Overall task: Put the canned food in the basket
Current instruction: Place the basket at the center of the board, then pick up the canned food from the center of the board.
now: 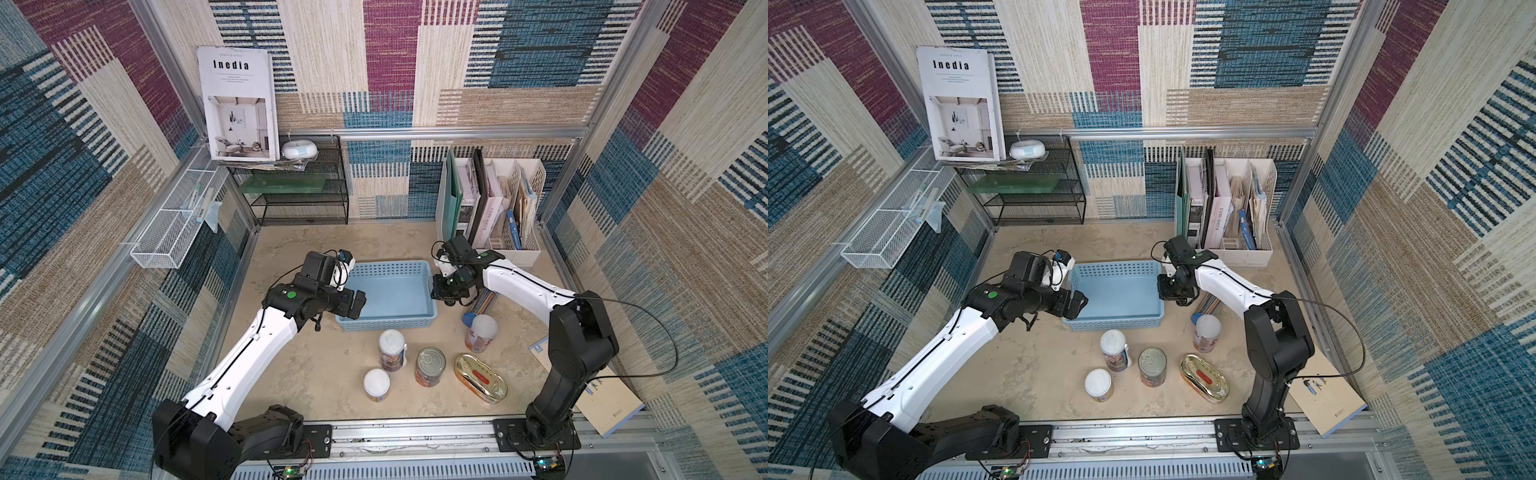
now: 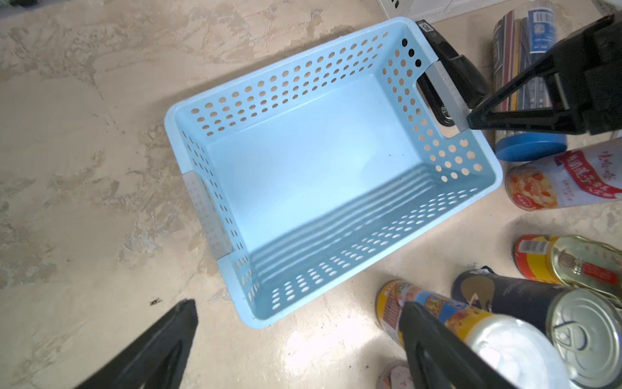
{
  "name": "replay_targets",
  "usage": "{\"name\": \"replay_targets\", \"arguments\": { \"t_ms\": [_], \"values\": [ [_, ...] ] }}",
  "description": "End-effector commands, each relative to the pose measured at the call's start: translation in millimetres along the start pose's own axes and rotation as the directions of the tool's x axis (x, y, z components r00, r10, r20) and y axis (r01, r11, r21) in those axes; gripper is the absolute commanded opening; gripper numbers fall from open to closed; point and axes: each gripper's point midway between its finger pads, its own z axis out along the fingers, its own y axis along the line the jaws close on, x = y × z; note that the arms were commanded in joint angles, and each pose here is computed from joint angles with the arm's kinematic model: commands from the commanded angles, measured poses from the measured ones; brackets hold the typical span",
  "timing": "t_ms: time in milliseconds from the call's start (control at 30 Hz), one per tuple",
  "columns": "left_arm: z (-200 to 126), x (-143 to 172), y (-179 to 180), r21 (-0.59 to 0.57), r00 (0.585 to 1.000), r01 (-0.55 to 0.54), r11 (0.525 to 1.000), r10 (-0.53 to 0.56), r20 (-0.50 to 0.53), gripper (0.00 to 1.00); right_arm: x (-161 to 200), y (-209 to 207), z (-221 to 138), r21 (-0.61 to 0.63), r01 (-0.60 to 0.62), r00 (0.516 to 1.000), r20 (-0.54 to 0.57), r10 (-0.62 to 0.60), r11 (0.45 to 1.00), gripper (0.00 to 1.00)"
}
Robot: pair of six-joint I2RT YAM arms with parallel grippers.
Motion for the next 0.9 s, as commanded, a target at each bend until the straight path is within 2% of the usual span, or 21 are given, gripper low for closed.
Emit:
{"name": "replay_targets", "arguments": {
  "t_ms": [0,100,133,233,300,433,533,700,867],
  "values": [
    [2.1,5.0,-9.1,0.052,0.999,0.029,0.998,-0.029,-0.014,0.99,-5.9,0.2,-4.2,0.005,0.026,0.999,0.038,-0.026,1.000,0.31],
    [-2.2,4.0,-15.5,0.079,1.000,0.022,0.997,-0.022,0.002,0.99,-16.6,10.2,-15.6,-0.028,0.062,0.995,0.080,-0.060,0.998,0.56],
    [-4.9,3.4,-15.6,0.077,1.000,0.018,0.997,-0.019,0.011,0.99,-20.9,16.5,-22.8,-0.042,0.085,0.991,0.106,-0.080,0.995,0.61],
    [-15.4,1.7,-14.9,0.066,0.998,0.004,0.998,-0.008,0.063,0.99,-27.3,47.0,-63.6,-0.100,0.211,0.952,0.245,-0.182,0.972,0.72],
    [-20.5,0.7,-11.9,0.046,0.994,0.002,0.999,-0.007,0.105,0.99,-17.7,66.9,-92.4,-0.125,0.300,0.912,0.330,-0.246,0.946,0.79],
    [-26.0,0.6,-14.2,0.058,0.992,0.016,0.998,-0.023,0.125,0.99,23.3,100.3,-129.4,-0.184,0.443,0.835,0.440,-0.330,0.877,0.86],
    [-23.0,4.7,-17.6,0.082,0.993,0.026,0.996,-0.035,0.109,0.99,64.0,118.9,-133.2,-0.203,0.527,0.792,0.469,-0.390,0.825,0.90],
    [-18.9,7.9,-10.8,0.045,0.995,0.028,0.999,-0.032,0.090,0.99,109.5,122.5,-110.7,-0.159,0.587,0.762,0.438,-0.476,0.794,0.94],
    [-14.3,9.0,-14.1,0.068,0.996,0.039,0.997,-0.045,0.079,0.99,133.6,137.4,-86.5,-0.141,0.647,0.731,0.396,-0.556,0.750,0.96]
  ]
}}
